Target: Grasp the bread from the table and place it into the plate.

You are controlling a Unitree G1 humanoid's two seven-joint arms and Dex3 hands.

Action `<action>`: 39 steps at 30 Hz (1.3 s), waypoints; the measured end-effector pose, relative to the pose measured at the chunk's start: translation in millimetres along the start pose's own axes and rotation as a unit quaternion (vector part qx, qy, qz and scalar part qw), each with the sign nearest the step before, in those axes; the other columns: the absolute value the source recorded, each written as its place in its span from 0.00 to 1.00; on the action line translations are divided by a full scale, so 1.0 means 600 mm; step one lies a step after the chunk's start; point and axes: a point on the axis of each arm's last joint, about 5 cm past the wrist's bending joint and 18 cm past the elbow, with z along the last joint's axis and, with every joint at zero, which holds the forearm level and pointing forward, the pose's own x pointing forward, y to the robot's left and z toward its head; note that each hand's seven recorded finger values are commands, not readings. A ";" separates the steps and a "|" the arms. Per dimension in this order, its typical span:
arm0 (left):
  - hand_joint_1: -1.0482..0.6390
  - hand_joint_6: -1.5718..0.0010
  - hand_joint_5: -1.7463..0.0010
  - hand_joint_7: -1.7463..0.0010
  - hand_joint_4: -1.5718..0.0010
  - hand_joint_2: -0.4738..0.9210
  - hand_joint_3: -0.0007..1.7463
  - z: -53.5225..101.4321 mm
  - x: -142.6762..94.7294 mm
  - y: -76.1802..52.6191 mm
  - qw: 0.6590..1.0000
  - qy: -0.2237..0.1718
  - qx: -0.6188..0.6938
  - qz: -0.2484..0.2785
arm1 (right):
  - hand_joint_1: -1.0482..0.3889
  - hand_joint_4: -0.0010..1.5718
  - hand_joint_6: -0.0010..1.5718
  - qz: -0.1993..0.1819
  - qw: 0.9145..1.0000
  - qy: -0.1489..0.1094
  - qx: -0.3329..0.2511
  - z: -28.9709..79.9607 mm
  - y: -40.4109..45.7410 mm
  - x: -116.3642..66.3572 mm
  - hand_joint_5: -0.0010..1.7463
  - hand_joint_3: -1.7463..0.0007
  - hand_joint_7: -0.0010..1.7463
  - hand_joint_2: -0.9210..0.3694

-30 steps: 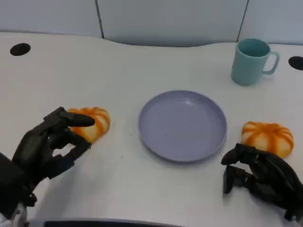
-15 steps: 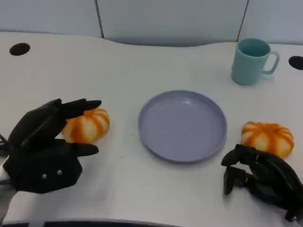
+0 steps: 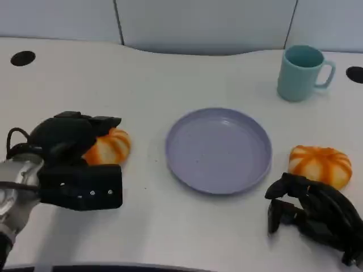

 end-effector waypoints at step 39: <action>0.10 0.94 0.99 0.99 0.98 0.90 0.00 0.043 0.084 0.000 0.981 0.099 0.058 -0.155 | 0.36 0.37 0.49 -0.003 1.000 -0.005 0.007 -0.002 0.003 -0.003 0.91 0.94 0.54 0.00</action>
